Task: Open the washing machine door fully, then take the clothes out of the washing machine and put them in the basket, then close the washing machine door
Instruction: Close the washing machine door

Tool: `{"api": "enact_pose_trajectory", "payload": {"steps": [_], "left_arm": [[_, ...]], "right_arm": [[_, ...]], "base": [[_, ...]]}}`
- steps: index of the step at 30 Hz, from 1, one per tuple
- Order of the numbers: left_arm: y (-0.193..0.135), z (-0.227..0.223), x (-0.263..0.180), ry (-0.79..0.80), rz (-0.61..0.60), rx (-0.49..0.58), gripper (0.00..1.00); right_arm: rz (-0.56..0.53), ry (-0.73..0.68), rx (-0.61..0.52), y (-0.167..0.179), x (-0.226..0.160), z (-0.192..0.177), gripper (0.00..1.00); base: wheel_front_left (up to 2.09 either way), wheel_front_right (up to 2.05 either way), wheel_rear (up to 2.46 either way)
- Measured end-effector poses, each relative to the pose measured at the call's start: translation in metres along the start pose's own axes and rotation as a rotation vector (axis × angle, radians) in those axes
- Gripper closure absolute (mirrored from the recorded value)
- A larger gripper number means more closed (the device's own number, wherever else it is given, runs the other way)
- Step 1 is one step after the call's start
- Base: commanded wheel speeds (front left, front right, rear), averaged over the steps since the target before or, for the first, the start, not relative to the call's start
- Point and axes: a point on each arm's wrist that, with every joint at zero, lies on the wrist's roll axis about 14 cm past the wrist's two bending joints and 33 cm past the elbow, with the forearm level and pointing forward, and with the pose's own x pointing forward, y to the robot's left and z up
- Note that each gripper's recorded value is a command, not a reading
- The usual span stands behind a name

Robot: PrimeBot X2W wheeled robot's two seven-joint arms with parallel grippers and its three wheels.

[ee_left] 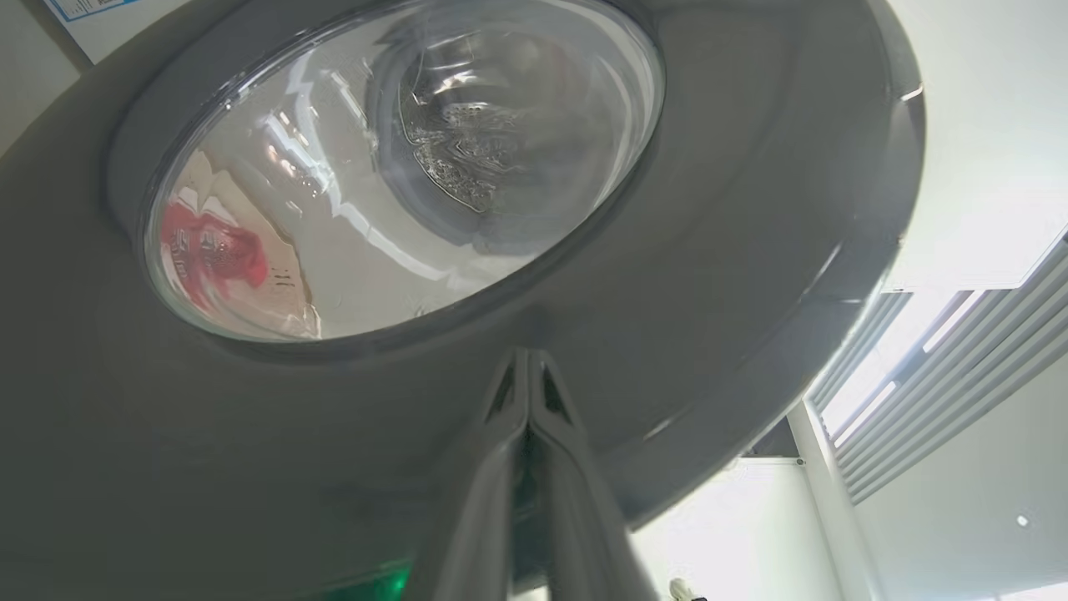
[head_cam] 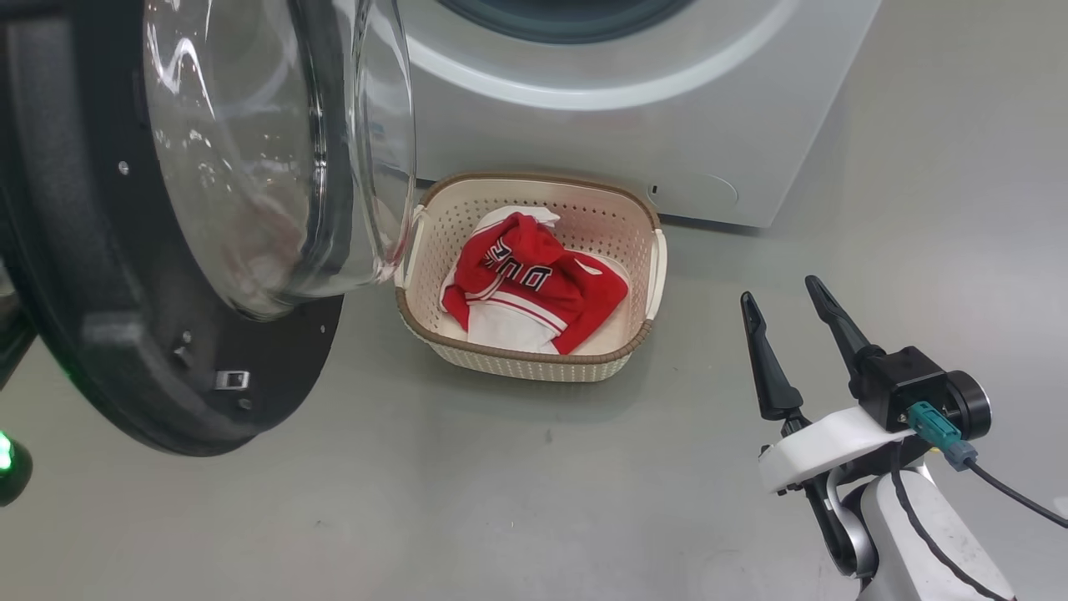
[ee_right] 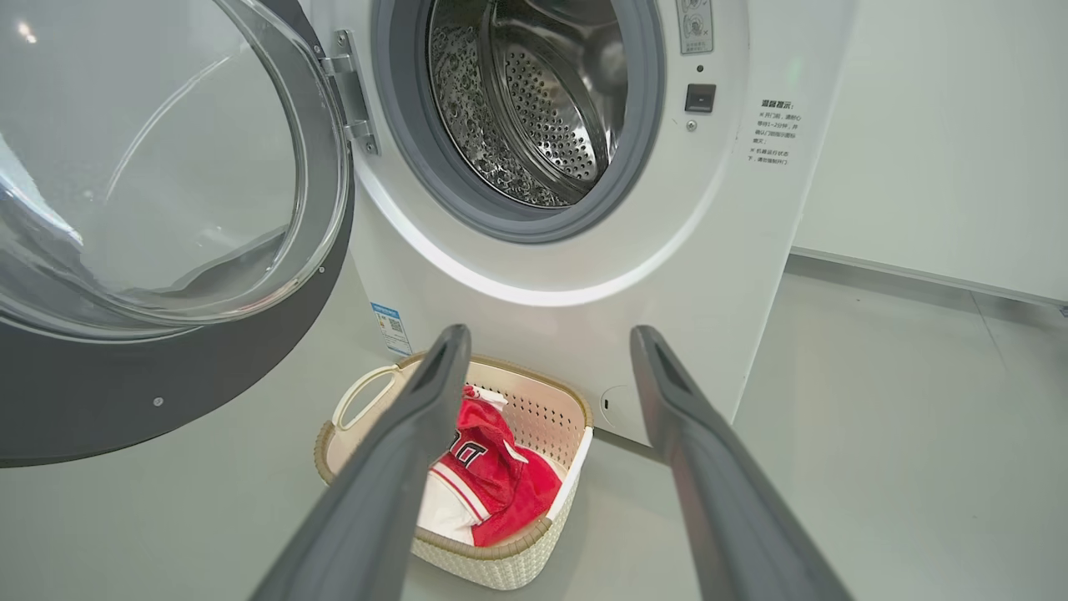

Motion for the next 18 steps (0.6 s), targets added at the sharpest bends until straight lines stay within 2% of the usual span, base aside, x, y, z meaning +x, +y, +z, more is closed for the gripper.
{"api": "enact_pose_trajectory", "payload": {"steps": [18], "left_arm": [[-0.013,-0.07,0.057,0.33,-0.113,0.01,1.0]], "right_arm": [[-0.124,-0.015,0.016,-0.035,-0.017,0.003,0.0]], "base": [[0.0,0.0,0.0]]}}
